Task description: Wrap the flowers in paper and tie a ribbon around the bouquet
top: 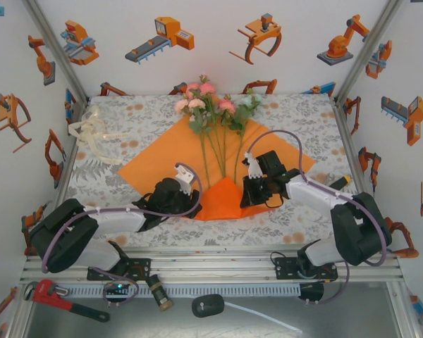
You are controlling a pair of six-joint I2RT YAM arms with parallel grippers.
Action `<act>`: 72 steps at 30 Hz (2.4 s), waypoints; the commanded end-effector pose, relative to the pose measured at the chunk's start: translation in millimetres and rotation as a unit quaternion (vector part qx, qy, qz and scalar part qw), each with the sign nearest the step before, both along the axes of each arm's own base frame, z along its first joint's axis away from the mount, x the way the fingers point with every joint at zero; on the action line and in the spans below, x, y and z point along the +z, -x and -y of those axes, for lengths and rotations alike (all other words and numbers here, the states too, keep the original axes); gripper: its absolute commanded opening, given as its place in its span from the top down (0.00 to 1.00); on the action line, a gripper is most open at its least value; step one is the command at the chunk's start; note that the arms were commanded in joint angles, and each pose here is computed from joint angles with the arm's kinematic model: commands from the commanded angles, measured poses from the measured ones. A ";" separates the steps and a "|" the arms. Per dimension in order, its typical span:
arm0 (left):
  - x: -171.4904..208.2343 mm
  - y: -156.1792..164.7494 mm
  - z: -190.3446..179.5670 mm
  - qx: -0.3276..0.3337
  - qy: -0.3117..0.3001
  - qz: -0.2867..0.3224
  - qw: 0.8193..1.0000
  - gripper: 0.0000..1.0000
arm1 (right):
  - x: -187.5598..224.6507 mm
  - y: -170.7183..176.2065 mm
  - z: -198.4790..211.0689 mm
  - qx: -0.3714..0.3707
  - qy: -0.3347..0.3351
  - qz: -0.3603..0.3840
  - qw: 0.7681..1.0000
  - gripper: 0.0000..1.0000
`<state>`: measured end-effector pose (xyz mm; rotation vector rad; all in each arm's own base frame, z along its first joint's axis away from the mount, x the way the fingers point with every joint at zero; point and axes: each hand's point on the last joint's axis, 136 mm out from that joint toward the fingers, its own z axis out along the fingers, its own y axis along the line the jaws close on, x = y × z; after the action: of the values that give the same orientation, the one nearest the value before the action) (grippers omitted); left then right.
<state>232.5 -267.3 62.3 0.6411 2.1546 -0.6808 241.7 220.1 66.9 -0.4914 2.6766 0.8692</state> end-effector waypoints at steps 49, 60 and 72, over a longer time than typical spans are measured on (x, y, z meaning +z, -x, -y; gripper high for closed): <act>9.8 -0.8 -44.1 0.107 0.021 0.043 0.993 0.98 | 50.3 -92.3 12.7 -0.043 0.005 0.229 0.973 1.00; -9.9 -15.4 -64.7 0.166 -0.029 0.049 0.985 0.69 | 21.7 -125.5 10.2 -0.052 0.002 0.201 0.978 1.00; 5.1 -17.9 -45.1 0.116 0.002 0.045 0.992 0.50 | 22.9 -129.2 -8.4 -0.031 -0.047 0.179 0.982 0.91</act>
<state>250.2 -220.7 63.9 0.3764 2.0900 -0.5182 355.2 218.0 66.0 -0.4685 2.3958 0.7560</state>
